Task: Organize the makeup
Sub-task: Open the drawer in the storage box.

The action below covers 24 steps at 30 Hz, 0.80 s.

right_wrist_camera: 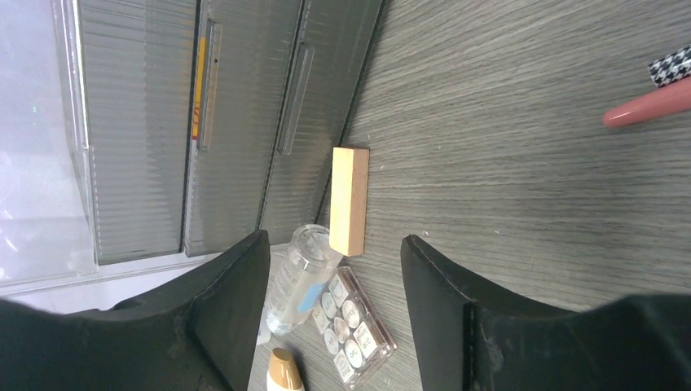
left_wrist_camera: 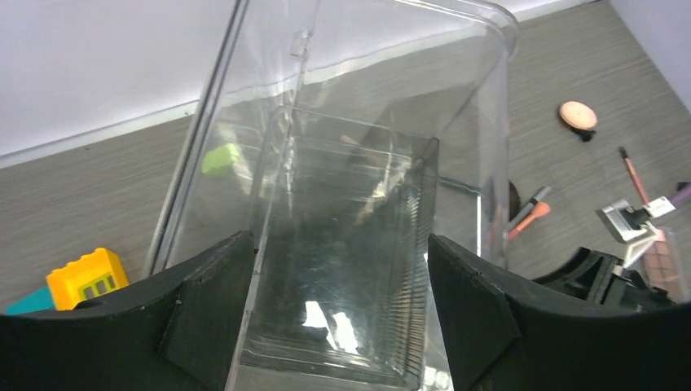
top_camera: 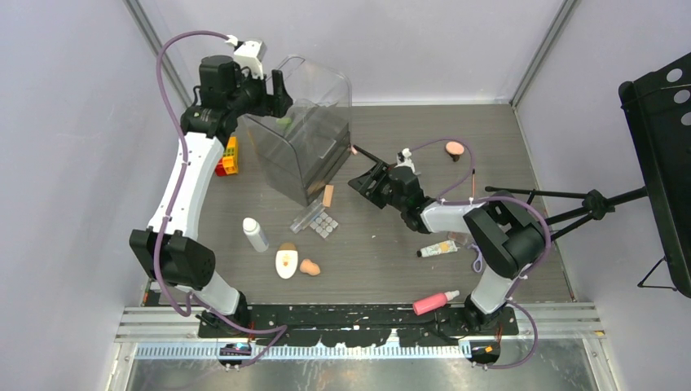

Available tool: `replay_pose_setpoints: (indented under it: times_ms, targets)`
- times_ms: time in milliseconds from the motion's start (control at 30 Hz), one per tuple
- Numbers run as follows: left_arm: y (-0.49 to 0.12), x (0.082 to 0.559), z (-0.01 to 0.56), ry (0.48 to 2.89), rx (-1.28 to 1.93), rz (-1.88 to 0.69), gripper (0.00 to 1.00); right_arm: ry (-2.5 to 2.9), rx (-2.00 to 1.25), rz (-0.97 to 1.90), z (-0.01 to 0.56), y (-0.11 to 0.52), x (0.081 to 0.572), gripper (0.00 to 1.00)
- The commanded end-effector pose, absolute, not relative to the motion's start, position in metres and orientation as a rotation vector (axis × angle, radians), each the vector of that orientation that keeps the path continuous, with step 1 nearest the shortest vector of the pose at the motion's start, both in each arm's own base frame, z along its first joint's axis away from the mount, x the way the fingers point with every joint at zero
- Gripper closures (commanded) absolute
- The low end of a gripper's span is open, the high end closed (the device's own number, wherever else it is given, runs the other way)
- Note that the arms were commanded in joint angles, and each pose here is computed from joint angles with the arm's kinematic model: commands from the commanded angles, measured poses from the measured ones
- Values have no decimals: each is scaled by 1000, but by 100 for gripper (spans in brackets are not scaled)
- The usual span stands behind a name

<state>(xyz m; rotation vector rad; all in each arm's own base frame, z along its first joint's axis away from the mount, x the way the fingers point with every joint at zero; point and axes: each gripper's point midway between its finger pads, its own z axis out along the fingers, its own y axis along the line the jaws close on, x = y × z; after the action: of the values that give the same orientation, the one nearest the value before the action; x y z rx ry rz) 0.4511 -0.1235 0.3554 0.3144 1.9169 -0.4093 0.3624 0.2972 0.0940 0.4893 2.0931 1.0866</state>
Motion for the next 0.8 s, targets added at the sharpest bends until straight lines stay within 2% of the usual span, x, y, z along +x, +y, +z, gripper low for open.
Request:
replay_pose_setpoints:
  times_ms: [0,400,767]
  targets:
    - [-108,453,351,1923,287,-310,20,1988,490,1153,118,308,379,36]
    - [-99,445,335,1957,268,-264,20,1830,562,1224,110,320,414,47]
    - [-94,440,330,1958,259,-240,20,1668,615,1382,110,337,438,48]
